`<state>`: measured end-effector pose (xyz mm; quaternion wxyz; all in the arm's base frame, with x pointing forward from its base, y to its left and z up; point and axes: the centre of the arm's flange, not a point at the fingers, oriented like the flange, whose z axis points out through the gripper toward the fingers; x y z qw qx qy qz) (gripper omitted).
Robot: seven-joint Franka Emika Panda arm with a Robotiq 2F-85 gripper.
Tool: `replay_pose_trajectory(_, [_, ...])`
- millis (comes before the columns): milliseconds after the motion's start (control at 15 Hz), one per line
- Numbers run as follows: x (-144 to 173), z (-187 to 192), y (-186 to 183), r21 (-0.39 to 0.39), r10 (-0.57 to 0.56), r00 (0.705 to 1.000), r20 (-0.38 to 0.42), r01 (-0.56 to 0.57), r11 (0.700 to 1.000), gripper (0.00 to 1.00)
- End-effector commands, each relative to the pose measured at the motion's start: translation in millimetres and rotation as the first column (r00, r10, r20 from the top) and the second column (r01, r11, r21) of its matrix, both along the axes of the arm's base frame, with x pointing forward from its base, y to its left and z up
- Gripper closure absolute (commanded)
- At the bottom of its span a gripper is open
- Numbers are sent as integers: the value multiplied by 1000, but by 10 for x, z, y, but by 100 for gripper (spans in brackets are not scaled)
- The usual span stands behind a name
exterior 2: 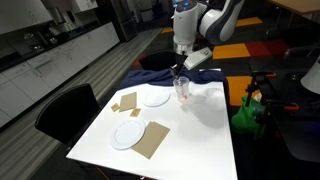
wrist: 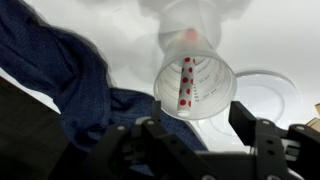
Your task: Take the pen out of the cup and put it on the table
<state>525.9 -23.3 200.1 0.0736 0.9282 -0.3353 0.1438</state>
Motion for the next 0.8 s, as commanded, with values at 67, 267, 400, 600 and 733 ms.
replay_pose_trajectory(67, [125,-84,4,20,-4,1000,30,4,1000,65])
replay_pose_trajectory(267, [-22,57,56,4,19,999,43,-20,1000,27])
replay_pose_trajectory(400, [80,-42,14,6,15,1000,11,-15,1000,39])
replay_pose_trajectory(600, [83,-14,31,5,20,1000,16,-20,1000,27])
replay_pose_trajectory(733, [78,-12,33,5,20,1000,16,-20,1000,27])
